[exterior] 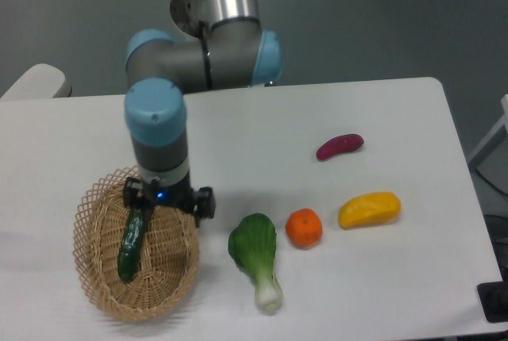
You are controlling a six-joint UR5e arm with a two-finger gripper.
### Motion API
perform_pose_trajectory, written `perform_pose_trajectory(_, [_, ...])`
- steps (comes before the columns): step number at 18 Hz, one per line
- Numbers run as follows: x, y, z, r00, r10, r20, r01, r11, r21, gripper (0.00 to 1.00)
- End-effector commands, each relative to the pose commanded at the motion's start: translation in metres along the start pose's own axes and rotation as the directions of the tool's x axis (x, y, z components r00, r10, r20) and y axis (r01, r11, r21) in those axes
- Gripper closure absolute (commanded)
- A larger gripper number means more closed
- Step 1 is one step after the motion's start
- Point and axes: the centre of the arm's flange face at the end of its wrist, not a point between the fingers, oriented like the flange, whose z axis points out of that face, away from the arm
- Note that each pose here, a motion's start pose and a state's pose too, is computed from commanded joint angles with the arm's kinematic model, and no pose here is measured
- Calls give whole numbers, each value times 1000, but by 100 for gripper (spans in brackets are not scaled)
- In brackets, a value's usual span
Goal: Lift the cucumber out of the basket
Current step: 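Lower the gripper into the basket around the green cucumber, then close the gripper on the cucumber's end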
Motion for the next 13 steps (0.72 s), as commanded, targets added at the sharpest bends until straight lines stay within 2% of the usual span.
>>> perform_pose_trajectory(7, [23,0,30,1000,20,-2,-20,1000,-20,0])
perform_pose_trajectory(10, [33,4,55,998,47,35,-45,997,-68,0])
perform_pose_trajectory(13, [40,6,58,997,63,41,-60,995,-75,0])
